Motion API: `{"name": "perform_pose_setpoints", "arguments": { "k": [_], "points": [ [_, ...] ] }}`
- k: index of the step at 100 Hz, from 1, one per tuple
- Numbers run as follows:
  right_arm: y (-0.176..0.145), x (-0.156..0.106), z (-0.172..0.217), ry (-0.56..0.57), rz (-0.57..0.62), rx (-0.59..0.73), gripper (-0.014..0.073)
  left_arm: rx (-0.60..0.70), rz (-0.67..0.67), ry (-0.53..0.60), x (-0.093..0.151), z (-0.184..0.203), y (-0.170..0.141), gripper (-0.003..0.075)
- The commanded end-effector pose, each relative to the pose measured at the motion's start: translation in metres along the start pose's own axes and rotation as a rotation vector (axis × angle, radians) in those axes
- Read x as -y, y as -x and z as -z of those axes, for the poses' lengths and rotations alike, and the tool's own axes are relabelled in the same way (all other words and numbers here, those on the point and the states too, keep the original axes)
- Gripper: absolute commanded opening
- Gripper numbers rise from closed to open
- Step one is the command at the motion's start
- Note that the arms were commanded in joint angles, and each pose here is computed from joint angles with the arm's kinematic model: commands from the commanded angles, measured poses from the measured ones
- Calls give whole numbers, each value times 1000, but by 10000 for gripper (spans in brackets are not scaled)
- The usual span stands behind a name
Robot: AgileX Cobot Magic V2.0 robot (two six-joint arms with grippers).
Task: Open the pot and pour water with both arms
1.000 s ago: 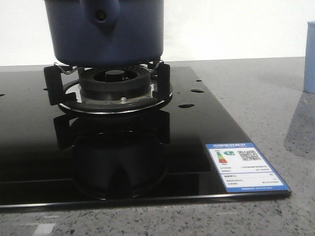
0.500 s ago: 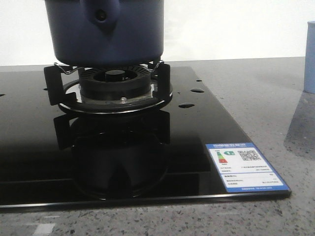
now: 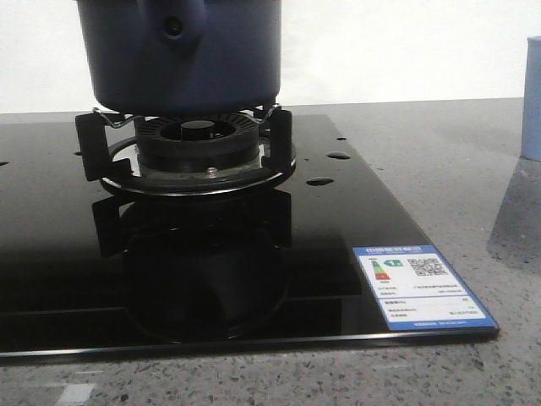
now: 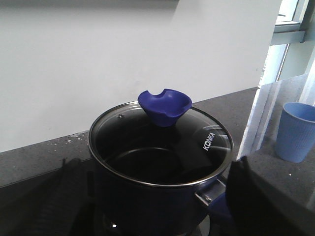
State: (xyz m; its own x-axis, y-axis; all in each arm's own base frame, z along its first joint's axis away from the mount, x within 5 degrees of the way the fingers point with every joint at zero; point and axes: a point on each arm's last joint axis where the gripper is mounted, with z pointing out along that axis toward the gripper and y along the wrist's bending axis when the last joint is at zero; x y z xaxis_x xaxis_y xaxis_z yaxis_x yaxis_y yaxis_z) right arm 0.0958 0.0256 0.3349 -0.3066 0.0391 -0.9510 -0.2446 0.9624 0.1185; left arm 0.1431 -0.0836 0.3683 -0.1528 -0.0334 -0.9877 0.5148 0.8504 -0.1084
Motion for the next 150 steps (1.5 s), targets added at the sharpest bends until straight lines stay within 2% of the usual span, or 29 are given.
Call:
{"name": "perform_pose_setpoints", "arguments": {
  "k": [1, 8, 28, 76, 106, 116, 135, 142, 150],
  "points": [
    [17, 0, 3, -15, 17, 91, 546, 120, 14, 13, 2, -14, 16, 510],
    [17, 0, 3, -15, 17, 91, 546, 120, 13, 16, 3, -30, 12, 510],
    [16, 0, 3, -14, 17, 88, 546, 122, 9, 8, 10, -66, 10, 589],
    [16, 0, 3, -14, 17, 88, 546, 61, 1, 12, 17, -150, 17, 589],
    [16, 0, 3, -11, 17, 78, 546, 63, 1, 42, 9, -166, 16, 584],
    [16, 0, 3, -11, 17, 78, 546, 66, -1, 42, 9, -166, 16, 546],
    [16, 0, 3, -11, 17, 78, 546, 68, -4, 42, 9, -166, 17, 368],
    [16, 0, 3, -13, 21, 77, 546, 75, -3, 41, 10, -164, 19, 337],
    [16, 1, 3, -27, 43, 81, 545, 90, -3, 39, 10, -159, 23, 334]
  ]
}}
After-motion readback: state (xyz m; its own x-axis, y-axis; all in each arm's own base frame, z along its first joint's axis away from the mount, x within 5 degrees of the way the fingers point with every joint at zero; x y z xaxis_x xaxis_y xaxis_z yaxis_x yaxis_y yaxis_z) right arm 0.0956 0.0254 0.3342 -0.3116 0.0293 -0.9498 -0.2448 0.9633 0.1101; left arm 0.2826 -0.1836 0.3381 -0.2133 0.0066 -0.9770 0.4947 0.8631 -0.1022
